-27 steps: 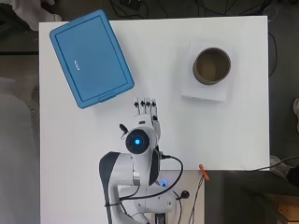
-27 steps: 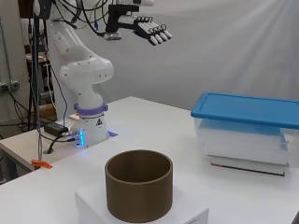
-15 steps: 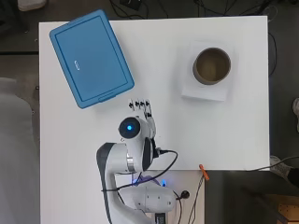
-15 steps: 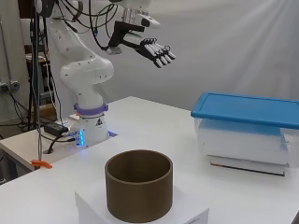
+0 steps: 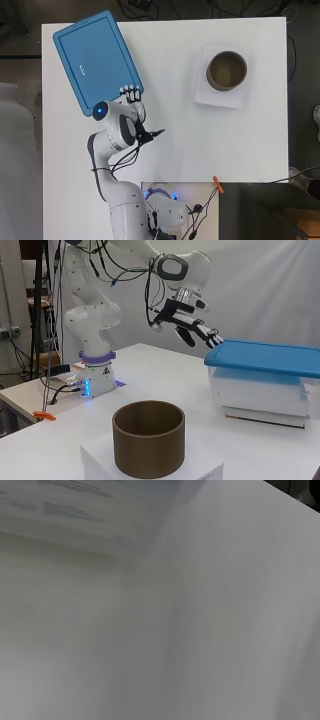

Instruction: Teleoperate dual arm-hand system to remove items from a box

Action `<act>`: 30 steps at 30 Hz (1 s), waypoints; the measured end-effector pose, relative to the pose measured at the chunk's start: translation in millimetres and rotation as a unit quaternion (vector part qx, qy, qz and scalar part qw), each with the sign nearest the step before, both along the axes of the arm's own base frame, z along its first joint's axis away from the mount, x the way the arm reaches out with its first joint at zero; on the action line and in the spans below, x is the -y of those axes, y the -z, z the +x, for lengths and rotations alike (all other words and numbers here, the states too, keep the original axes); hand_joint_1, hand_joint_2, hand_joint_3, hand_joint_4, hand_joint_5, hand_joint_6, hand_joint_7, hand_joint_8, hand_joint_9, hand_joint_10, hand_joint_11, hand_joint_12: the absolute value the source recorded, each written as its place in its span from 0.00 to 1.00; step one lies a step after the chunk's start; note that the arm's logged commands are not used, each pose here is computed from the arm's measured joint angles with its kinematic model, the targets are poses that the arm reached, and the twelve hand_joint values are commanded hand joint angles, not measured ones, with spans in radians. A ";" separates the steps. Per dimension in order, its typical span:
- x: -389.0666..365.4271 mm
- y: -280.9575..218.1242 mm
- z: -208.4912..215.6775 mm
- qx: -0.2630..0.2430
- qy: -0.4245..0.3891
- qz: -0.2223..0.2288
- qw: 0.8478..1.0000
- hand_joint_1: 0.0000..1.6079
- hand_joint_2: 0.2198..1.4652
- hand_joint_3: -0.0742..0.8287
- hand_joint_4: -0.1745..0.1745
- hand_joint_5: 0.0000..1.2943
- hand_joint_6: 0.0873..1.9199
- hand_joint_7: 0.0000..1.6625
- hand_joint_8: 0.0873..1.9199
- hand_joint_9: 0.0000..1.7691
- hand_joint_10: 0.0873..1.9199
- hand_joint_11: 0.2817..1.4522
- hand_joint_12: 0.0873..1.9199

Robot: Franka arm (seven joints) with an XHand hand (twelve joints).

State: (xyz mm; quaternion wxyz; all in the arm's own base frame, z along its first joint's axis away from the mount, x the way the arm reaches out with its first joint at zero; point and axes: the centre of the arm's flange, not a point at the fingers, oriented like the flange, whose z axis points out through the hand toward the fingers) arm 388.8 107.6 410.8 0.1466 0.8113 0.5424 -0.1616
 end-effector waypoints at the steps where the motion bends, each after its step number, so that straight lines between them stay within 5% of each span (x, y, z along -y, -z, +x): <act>1: 0.4 5.1 0.2 0.005 -0.002 -0.002 1.000 0.19 0.49 0.07 0.26 0.00 0.00 0.02 0.00 0.09 0.00 0.06 0.00; 11: 11.4 28.4 1.0 0.019 0.003 0.007 1.000 0.27 0.47 0.07 0.27 0.00 0.00 0.00 0.00 0.08 0.00 0.06 0.00; 17: 11.3 47.7 31.1 0.126 -0.035 0.074 0.989 0.32 0.48 0.08 0.28 0.00 0.00 0.00 0.00 0.07 0.00 0.06 0.00; 18: 11.4 50.3 33.4 0.133 -0.044 0.073 0.987 0.39 0.56 0.10 0.31 0.09 0.00 0.07 0.00 0.13 0.00 0.07 0.00; 19: 12.4 52.2 33.5 0.132 -0.045 0.071 0.988 0.49 0.67 0.09 0.33 0.28 0.22 0.22 0.00 0.26 0.00 0.14 0.00; 21: 18.4 53.0 36.0 0.122 -0.038 0.080 0.989 0.73 0.75 0.06 0.11 0.50 0.60 0.41 0.35 0.47 0.32 0.35 0.11; 24: 26.8 49.9 40.6 0.081 -0.063 0.130 0.986 0.82 0.80 0.08 0.01 0.56 0.71 0.44 0.64 0.44 0.60 0.36 0.07; 26: 34.9 45.5 39.9 0.041 -0.096 0.160 0.982 0.66 0.82 0.08 0.63 0.56 0.72 0.46 0.28 0.43 0.26 0.34 0.00; 27: 37.7 42.1 39.2 0.026 -0.105 0.174 0.979 0.61 0.82 0.08 0.81 0.56 0.72 0.47 0.13 0.43 0.12 0.32 0.00; 30: 36.5 22.4 37.3 0.012 -0.118 0.185 0.976 0.57 0.83 0.08 0.98 0.57 0.72 0.50 0.00 0.45 0.00 0.30 0.00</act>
